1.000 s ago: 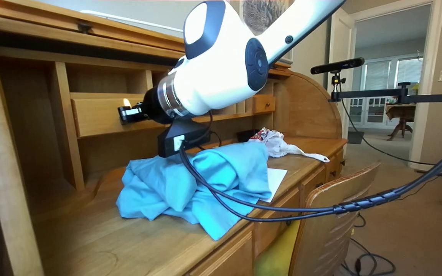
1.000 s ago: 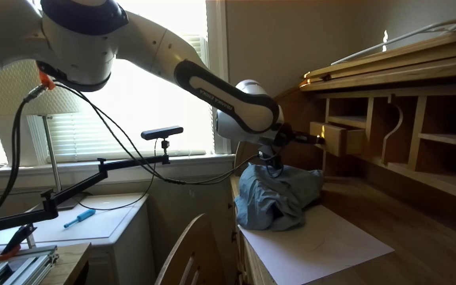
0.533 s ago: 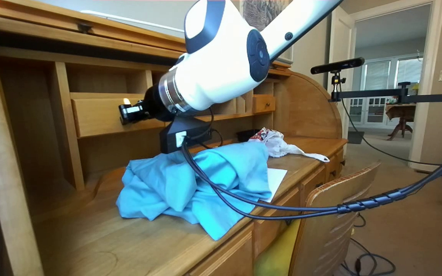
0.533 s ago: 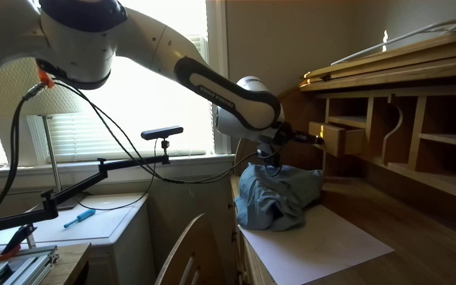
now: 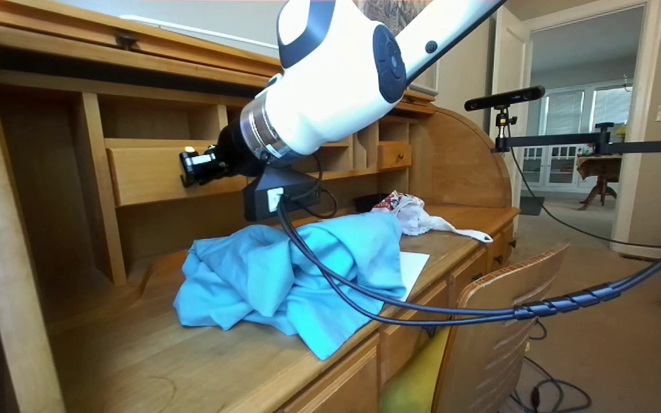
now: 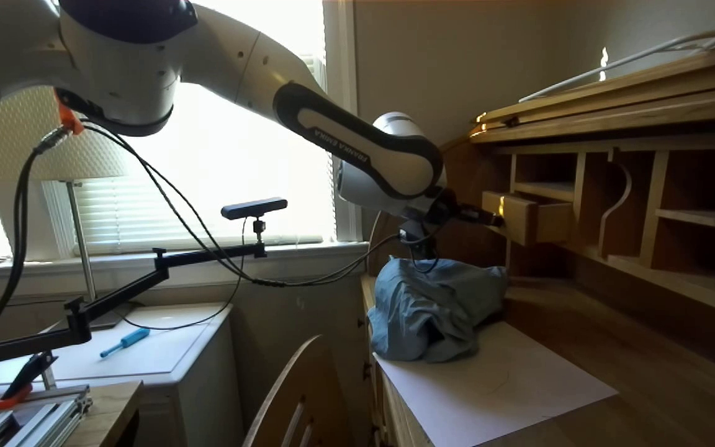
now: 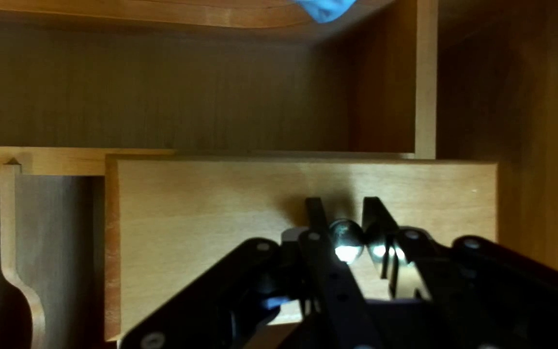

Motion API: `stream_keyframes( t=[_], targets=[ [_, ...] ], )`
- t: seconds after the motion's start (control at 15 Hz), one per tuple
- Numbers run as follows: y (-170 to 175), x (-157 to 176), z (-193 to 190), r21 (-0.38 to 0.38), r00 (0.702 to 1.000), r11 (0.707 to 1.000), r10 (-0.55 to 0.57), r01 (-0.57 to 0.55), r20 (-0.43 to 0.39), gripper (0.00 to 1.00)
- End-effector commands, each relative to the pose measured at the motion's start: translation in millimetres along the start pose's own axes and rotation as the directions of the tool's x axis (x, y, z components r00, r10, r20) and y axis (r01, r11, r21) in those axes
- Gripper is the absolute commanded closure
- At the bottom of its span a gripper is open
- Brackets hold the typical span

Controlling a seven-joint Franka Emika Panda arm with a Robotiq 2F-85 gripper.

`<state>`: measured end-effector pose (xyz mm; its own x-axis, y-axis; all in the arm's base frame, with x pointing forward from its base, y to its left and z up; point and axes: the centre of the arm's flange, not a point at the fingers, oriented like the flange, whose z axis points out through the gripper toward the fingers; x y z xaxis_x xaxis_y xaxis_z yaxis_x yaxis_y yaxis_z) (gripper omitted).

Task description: Pull open the drawer

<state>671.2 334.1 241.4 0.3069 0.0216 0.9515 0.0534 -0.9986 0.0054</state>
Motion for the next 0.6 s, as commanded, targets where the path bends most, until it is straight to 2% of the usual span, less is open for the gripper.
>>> stream_keyframes(
  t=[0.0, 0.13, 0.53],
  targets=[
    [-11.0, -0.8, -17.1, 0.028, 0.999, 0.999, 0.024, -0.025, 0.022, 0.94],
    [-12.1, 0.2, -16.4, 0.022, 0.999, 0.999, 0.034, -0.034, 0.009, 0.94],
    [-13.7, 9.9, -15.7, 0.005, 0.996, 0.997, 0.07, -0.071, 0.053, 0.94]
  ],
)
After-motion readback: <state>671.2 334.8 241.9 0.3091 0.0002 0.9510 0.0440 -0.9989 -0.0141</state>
